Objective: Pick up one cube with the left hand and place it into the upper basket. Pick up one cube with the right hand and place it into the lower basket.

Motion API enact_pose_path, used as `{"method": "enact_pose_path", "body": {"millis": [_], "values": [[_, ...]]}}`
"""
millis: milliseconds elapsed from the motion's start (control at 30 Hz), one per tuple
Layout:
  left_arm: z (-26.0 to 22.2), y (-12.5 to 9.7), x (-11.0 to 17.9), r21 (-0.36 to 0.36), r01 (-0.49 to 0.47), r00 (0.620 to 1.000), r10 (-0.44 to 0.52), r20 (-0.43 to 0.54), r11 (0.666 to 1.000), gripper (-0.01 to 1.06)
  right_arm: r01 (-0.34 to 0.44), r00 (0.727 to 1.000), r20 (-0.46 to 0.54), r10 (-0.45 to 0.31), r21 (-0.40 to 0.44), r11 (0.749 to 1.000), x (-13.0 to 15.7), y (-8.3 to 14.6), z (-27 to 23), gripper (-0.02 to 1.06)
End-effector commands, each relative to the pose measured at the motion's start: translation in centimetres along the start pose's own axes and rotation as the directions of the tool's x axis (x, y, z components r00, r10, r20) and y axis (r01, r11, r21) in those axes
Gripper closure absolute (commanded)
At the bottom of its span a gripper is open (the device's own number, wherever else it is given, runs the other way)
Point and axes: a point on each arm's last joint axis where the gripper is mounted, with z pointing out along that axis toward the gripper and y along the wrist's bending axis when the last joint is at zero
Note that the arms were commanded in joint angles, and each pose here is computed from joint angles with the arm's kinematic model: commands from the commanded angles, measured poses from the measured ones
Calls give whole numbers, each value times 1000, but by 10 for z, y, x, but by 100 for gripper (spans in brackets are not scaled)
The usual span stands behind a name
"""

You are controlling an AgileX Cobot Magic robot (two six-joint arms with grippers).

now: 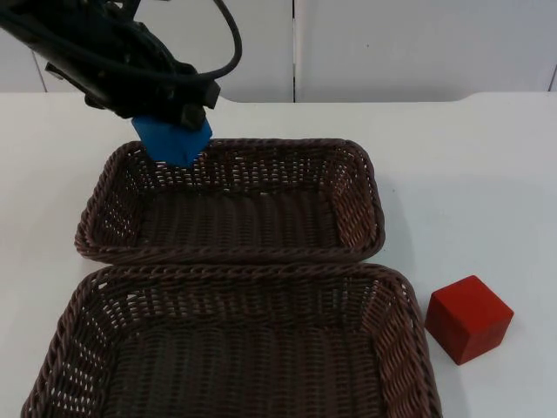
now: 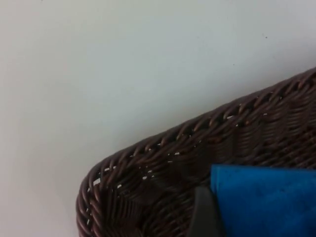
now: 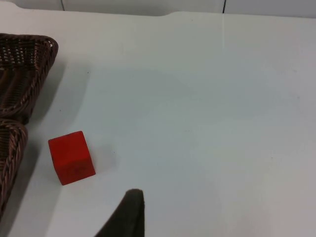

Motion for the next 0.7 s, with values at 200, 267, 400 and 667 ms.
{"method": "enact_pose_path", "body": {"millis": [200, 267, 400, 667], "values": [[28, -2, 16, 2, 8, 998, -8, -59, 1000, 105, 1, 1000, 6, -1, 9, 1000, 0, 0, 0, -1], [37, -6, 22, 6, -15, 997, 16, -81, 1000, 105, 1, 1000, 6, -1, 9, 1000, 0, 0, 0, -1], [52, -14, 31, 16, -35, 993, 36, -110, 999, 105, 1, 1000, 6, -1, 9, 1000, 0, 0, 0, -1], [64, -22, 40, 30, -54, 989, 58, -140, 998, 105, 1, 1000, 6, -1, 9, 1000, 0, 0, 0, -1]]}}
